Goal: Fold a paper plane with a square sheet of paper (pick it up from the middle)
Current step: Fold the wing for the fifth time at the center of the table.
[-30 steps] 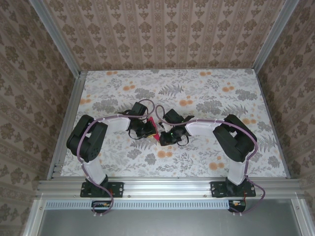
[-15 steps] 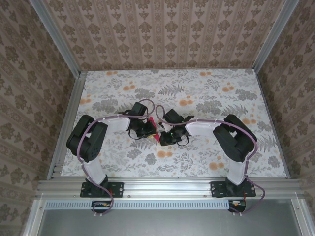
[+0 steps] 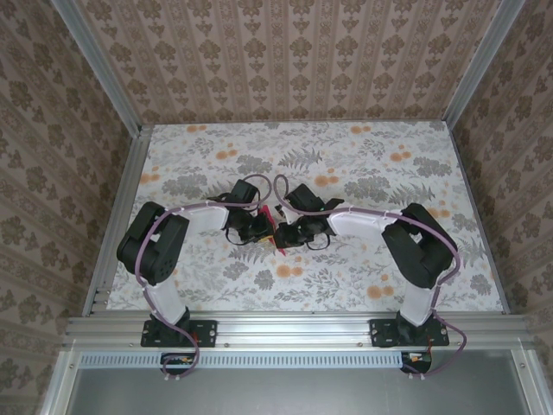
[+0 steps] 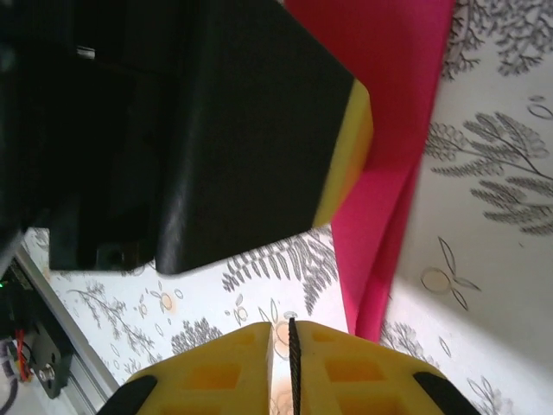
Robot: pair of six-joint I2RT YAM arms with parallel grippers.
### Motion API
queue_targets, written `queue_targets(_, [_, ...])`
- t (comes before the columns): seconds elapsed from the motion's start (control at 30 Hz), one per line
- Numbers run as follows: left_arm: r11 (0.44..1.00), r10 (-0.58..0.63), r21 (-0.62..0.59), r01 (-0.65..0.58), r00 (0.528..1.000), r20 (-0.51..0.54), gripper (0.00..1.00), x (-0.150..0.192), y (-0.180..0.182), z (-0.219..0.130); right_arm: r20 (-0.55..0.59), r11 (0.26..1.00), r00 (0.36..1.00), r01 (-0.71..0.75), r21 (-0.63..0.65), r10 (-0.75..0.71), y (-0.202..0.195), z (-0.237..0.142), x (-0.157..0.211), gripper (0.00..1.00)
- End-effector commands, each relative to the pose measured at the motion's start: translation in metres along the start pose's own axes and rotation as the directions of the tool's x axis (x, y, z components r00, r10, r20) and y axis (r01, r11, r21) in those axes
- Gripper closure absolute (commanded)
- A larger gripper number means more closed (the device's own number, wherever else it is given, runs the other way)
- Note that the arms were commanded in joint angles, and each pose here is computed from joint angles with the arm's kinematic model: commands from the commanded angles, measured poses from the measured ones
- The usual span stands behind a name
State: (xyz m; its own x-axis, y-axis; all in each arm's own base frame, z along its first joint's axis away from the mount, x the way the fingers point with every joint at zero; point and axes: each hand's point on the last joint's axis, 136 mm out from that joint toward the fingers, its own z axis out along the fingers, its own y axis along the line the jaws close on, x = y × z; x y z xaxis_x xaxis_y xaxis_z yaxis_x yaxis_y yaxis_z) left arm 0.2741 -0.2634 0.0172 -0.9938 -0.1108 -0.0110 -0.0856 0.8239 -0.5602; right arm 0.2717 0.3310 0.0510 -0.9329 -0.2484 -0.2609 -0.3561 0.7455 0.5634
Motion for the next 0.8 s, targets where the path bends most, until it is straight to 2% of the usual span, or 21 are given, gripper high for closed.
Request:
queue_targets(0.0, [0.989,-0.033,-0.144,0.028,0.999,-0.029,0.86,0.012,0.039,0.012,-0.024,0.999,1.0,-0.019,-0.029,0.018,0.006,0.011,-0.003,0.86])
queue_targets(0.37, [0.989,-0.035,-0.144,0.031,0.999,-0.026,0.86,0.011,0.039,0.012,-0.082,0.993,0.995,-0.045,0.108,0.054,-0.028,0.022,0.016,0.88])
queue_targets(0.77, [0.988,-0.037,-0.15,0.033,0.999,-0.027,0.86,0.011,0.04,0.011,-0.132,0.988,0.989,-0.047,0.15,0.067,-0.042,0.023,0.034,0.88])
